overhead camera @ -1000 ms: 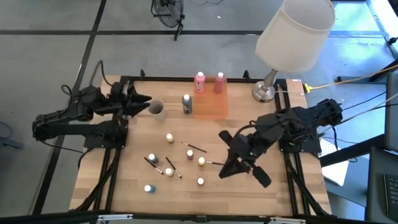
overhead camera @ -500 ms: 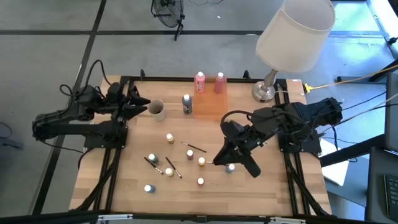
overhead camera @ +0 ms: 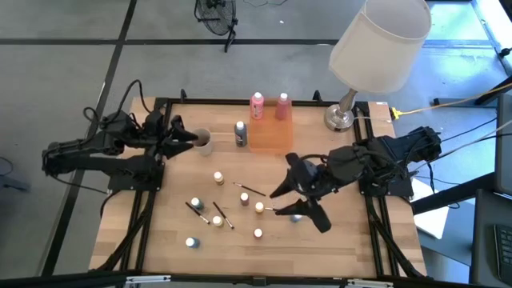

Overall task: Pick & Place Paint Supplies
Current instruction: Put the right small blue paint bottle into the orange bin

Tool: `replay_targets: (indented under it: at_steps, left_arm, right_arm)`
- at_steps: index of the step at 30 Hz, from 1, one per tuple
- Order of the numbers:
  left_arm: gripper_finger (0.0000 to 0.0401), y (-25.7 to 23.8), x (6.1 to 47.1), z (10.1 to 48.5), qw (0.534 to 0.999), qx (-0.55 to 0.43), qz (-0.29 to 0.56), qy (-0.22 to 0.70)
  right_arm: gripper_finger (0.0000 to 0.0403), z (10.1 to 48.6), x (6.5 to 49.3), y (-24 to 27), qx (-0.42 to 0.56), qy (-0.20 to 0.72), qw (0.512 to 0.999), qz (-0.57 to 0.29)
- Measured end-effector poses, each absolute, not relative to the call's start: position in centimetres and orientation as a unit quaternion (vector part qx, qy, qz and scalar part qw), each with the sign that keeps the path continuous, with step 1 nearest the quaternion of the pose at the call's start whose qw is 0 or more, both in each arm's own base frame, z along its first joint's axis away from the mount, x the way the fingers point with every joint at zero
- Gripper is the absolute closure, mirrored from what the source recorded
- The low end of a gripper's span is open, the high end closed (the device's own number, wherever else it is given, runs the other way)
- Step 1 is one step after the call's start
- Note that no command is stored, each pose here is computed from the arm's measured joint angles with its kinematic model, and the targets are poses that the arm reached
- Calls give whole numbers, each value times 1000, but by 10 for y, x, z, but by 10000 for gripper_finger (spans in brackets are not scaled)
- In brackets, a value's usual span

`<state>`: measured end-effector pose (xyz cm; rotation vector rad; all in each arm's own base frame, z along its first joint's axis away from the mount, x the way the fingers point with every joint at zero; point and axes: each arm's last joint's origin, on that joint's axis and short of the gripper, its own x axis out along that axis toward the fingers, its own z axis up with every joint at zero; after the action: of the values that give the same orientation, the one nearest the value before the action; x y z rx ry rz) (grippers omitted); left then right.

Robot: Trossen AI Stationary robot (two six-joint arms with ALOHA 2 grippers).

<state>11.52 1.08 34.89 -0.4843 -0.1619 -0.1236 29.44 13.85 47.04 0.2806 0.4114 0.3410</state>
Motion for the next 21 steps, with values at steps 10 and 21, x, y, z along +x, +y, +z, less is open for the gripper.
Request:
replay_targets:
  at_steps: [10, 21]
  left_arm:
    - [235, 7, 121, 346, 969, -228, -70, -64]
    - [235, 11, 142, 336, 958, -285, -25, -29]
  right_arm:
    - [145, 426, 272, 125, 199, 455, 867, 35]
    - [162, 399, 266, 127, 231, 571, 784, -76]
